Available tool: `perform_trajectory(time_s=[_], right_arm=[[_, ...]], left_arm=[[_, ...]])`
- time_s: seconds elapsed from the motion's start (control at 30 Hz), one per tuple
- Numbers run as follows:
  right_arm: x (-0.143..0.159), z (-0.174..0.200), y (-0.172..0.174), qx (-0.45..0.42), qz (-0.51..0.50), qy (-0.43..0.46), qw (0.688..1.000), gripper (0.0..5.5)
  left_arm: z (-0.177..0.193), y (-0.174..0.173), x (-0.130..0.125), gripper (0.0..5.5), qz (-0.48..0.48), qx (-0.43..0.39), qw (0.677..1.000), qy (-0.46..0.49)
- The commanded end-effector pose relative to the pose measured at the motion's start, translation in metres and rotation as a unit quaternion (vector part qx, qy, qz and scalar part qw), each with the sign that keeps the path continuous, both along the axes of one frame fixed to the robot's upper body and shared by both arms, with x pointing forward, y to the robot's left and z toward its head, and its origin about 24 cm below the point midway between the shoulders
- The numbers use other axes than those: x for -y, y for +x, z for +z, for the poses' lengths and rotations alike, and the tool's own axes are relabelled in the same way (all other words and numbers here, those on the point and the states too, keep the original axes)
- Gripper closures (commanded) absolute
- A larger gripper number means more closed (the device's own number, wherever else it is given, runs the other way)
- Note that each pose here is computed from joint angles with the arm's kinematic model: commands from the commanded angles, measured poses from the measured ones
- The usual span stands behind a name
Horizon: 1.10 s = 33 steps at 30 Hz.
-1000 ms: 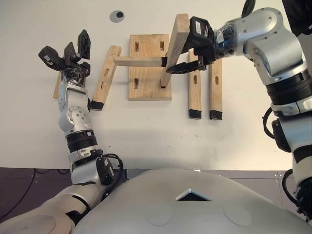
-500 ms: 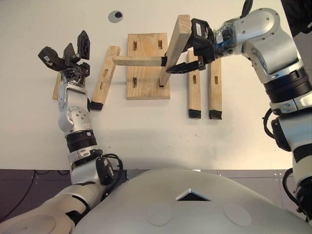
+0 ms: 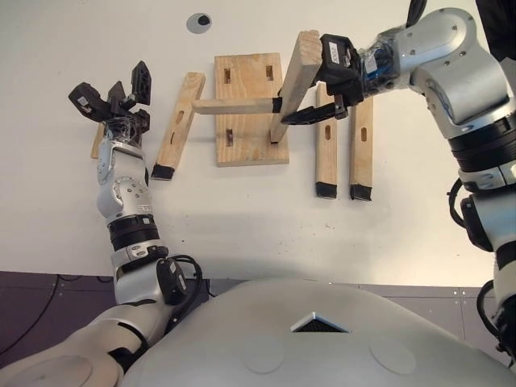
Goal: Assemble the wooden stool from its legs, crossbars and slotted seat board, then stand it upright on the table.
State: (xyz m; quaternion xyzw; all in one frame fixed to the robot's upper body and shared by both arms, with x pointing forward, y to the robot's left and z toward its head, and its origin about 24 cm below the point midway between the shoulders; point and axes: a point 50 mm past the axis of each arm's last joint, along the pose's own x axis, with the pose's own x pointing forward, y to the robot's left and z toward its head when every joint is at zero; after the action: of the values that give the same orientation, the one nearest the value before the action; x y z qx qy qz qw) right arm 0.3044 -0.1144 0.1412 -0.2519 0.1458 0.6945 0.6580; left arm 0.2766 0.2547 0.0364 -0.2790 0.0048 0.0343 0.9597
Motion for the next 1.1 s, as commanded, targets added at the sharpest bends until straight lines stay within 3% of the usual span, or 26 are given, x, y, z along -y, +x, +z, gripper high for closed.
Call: perform_trajectory(time_s=[0.03, 0.2, 0.4, 0.57, 0.8, 0.97, 1.1], right_arm=[[0.059, -0.078, -0.046, -0.201, -0.069, -0.159, 0.964, 3.47], [0.055, -0.069, -0.051, -0.213, -0.075, -0.141, 0.964, 3.47], [0.041, -0.115, -0.055, -0.27, -0.085, -0.194, 0.939, 3.47], [0.06, -0.167, -0.092, -0.323, -0.085, -0.271, 0.903, 3.47], [0.07, -0.206, -0.149, -0.38, -0.081, -0.303, 0.87, 3.47], [0.06, -0.209, -0.166, -0.406, -0.089, -0.276, 0.867, 3.47], [0.057, -0.201, -0.148, -0.388, -0.093, -0.253, 0.881, 3.47]], left_arm=[[0.004, 0.003, -0.005, 1.11, 0.008, -0.002, 1.0, 0.021], [0.002, 0.001, -0.005, 1.11, 0.014, -0.005, 1.0, 0.021], [0.0, -0.001, -0.003, 1.11, 0.012, -0.014, 1.0, 0.02], [-0.007, -0.011, -0.003, 1.11, 0.012, -0.033, 0.999, 0.023], [-0.003, -0.016, -0.007, 1.11, -0.013, -0.053, 0.998, 0.042], [0.0, -0.019, -0.008, 1.11, -0.031, -0.07, 0.996, 0.054], [-0.005, -0.022, -0.004, 1.11, -0.017, -0.07, 0.996, 0.044]])
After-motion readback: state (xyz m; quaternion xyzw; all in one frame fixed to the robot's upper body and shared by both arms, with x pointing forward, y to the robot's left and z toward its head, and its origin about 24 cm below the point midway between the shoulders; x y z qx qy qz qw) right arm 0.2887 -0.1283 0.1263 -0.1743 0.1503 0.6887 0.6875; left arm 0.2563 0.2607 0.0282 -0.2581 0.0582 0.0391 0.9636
